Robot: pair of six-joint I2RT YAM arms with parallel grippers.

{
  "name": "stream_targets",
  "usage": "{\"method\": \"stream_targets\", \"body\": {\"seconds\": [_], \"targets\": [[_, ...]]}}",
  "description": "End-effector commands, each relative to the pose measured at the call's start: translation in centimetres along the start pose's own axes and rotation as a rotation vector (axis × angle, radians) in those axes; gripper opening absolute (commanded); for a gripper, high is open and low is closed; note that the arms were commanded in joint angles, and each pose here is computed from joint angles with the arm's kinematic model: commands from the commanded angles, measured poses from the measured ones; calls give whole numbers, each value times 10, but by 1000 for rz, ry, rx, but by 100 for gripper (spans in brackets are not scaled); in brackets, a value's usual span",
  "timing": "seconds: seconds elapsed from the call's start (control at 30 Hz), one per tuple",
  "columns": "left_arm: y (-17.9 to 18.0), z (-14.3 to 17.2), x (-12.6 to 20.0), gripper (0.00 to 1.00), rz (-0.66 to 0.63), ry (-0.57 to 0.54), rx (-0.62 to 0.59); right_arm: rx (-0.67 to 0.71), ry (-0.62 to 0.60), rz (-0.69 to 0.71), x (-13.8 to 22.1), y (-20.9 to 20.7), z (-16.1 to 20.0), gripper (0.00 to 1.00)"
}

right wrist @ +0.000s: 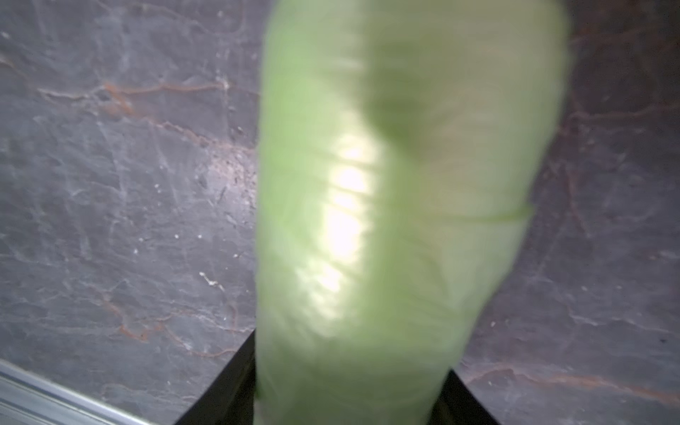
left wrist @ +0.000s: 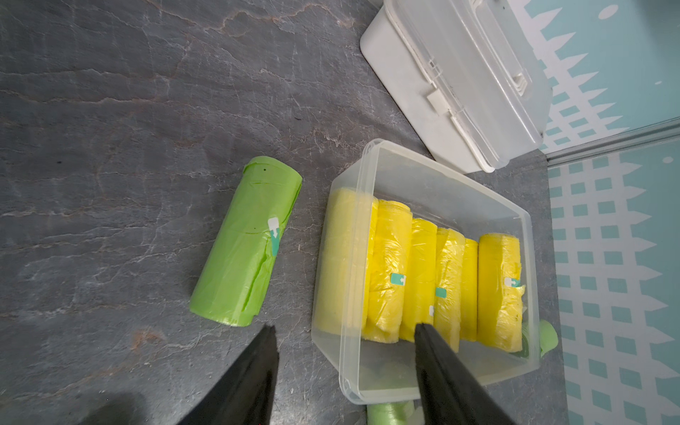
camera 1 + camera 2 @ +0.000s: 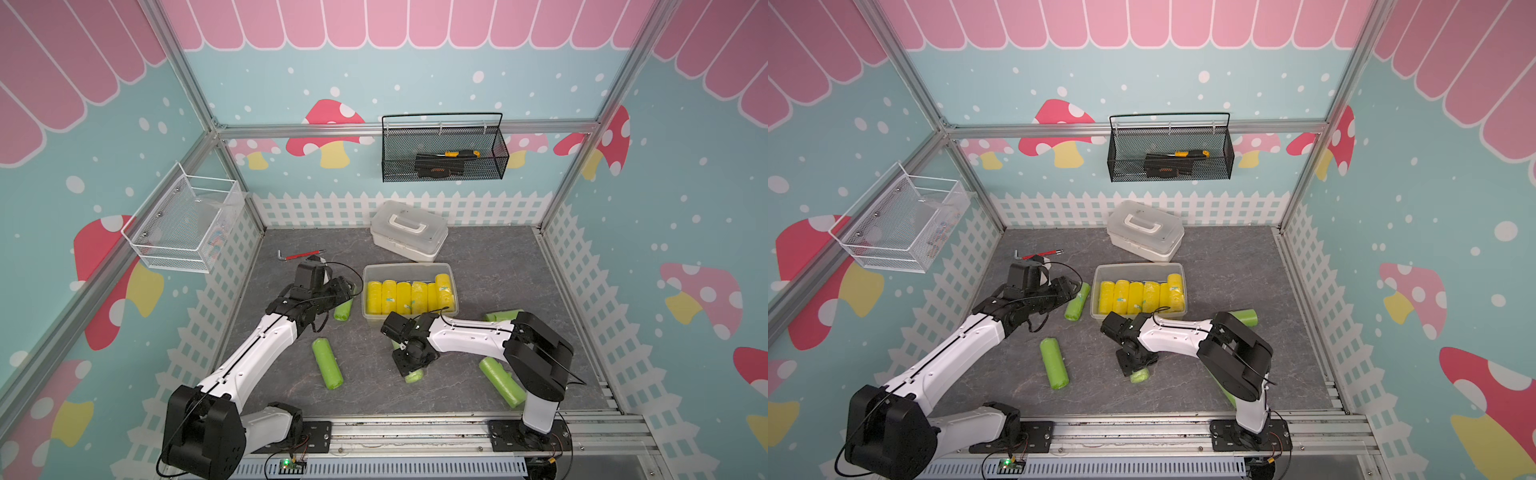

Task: Put the roll of trash bags into the storage box
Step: Pick up the roll of trash bags from the center of the board.

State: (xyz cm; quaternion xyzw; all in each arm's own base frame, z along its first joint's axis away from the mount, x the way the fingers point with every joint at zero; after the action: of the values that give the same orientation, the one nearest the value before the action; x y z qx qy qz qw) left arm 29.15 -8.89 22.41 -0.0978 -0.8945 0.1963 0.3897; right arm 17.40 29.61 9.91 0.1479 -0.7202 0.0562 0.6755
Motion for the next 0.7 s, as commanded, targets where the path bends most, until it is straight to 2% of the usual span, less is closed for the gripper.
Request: {"method": "stream_targets", "body": {"seconds": [0.0,0.2,0.37,0.57,0.67], "targets": [[2,2,5,61,-7,-9,3,41,-13,13,0,4,-1,51],[2,2,5,61,-7,-9,1,102,-11,-28,8,11,3,46],[3,1,5,61,-11,-10,2,175,-41,-139,32,21,7,45],[3,-1,2,61,-17,-8,0,236,-182,-280,93,33,-2,45],[3,-2,0,61,-15,-2,0,231,-243,-319,119,33,-19,47]]}}
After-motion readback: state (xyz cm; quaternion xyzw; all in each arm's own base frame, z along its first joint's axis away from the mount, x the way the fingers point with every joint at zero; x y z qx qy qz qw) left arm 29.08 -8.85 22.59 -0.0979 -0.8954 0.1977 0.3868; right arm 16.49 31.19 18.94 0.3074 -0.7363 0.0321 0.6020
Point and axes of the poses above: each gripper's point midway between its finger pads, its own x axis back along the fingers, its own y axis along the line the jaws close on, z = x × y, the point moved 8 cm from there along x, back along the fingers, and after that the axes turned 11 degrees about -x, right-handed, at the moved point
